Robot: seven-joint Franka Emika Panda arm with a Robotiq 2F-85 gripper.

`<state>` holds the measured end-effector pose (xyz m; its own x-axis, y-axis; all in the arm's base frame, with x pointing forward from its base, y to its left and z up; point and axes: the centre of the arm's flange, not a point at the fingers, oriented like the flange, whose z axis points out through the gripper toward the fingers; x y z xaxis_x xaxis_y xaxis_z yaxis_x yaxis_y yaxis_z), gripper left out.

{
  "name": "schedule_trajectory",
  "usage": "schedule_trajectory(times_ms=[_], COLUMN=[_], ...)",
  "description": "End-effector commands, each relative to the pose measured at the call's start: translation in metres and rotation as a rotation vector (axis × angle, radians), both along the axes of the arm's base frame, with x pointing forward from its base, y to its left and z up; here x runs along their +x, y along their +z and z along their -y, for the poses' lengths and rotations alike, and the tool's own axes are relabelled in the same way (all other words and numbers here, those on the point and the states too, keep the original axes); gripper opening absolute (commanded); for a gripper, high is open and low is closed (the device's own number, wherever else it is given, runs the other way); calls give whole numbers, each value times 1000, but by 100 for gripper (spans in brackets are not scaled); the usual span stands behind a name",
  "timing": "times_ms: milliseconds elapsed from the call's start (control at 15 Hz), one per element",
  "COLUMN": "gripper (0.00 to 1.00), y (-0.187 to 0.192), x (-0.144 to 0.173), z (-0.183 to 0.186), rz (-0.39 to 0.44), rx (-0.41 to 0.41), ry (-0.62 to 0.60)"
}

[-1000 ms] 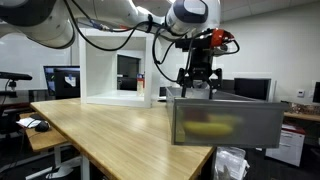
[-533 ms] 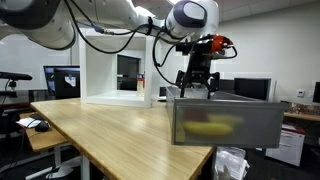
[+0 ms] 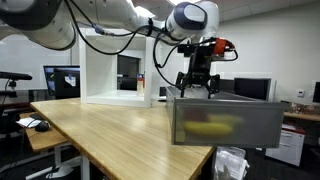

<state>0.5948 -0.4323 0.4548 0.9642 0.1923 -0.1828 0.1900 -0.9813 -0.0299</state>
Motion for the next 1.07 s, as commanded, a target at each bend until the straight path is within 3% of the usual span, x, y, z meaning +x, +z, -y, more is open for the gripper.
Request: schedule_trajectory(times_ms=[0, 1000], gripper=[100, 100], y=[-12, -31], x=[-7, 4], z=[1, 4], rz=[-5, -21], rx=[30, 46], ry=[72, 179])
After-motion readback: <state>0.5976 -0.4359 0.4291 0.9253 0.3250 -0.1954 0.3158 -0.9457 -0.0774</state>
